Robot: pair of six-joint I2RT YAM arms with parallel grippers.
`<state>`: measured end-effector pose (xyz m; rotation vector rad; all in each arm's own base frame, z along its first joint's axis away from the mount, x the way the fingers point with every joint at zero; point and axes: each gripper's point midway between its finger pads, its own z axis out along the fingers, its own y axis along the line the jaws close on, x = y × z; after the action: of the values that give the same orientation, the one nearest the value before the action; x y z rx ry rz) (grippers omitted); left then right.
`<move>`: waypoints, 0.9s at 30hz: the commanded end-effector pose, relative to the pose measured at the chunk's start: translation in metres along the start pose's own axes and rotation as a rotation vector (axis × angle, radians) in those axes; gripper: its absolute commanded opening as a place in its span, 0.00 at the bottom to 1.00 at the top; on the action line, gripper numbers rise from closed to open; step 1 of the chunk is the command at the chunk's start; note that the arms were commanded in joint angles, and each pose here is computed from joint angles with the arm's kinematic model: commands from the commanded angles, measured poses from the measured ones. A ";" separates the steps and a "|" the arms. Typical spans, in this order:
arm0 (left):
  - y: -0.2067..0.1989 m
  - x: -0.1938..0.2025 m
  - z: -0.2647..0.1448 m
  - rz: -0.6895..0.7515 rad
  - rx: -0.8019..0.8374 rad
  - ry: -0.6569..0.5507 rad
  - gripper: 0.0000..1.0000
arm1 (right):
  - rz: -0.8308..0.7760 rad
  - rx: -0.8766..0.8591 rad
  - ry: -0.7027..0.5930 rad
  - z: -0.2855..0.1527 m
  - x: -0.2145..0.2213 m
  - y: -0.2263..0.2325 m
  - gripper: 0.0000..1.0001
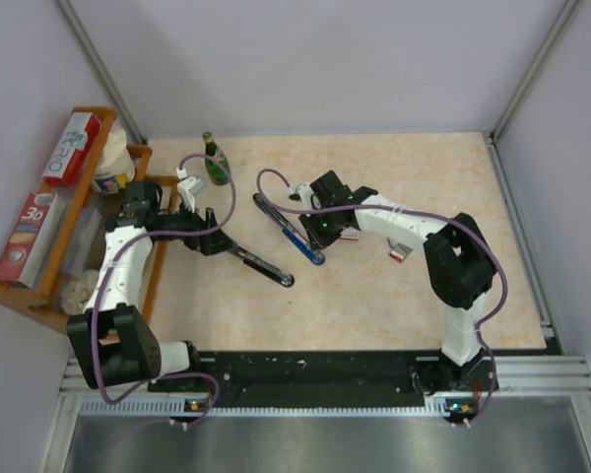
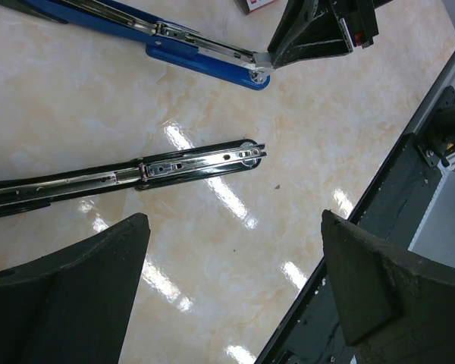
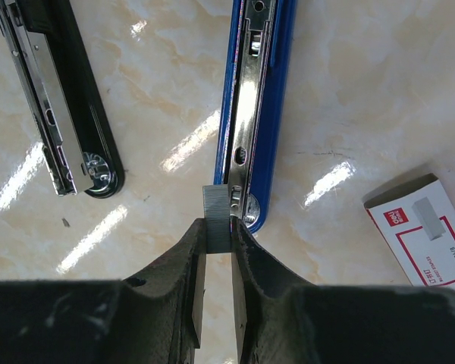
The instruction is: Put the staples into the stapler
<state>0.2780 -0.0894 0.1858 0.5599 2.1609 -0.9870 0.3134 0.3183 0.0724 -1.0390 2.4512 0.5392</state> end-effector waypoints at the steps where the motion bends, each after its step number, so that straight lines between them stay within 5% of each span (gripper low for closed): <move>1: -0.003 -0.006 -0.001 0.028 0.020 -0.030 0.99 | -0.010 0.018 -0.047 -0.004 -0.019 0.000 0.16; 27: -0.003 -0.006 -0.002 0.028 0.019 -0.031 0.99 | -0.016 0.041 -0.027 0.000 -0.013 -0.007 0.16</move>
<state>0.2780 -0.0894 0.1858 0.5599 2.1609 -0.9870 0.3173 0.3140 0.0708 -1.0278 2.4548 0.4949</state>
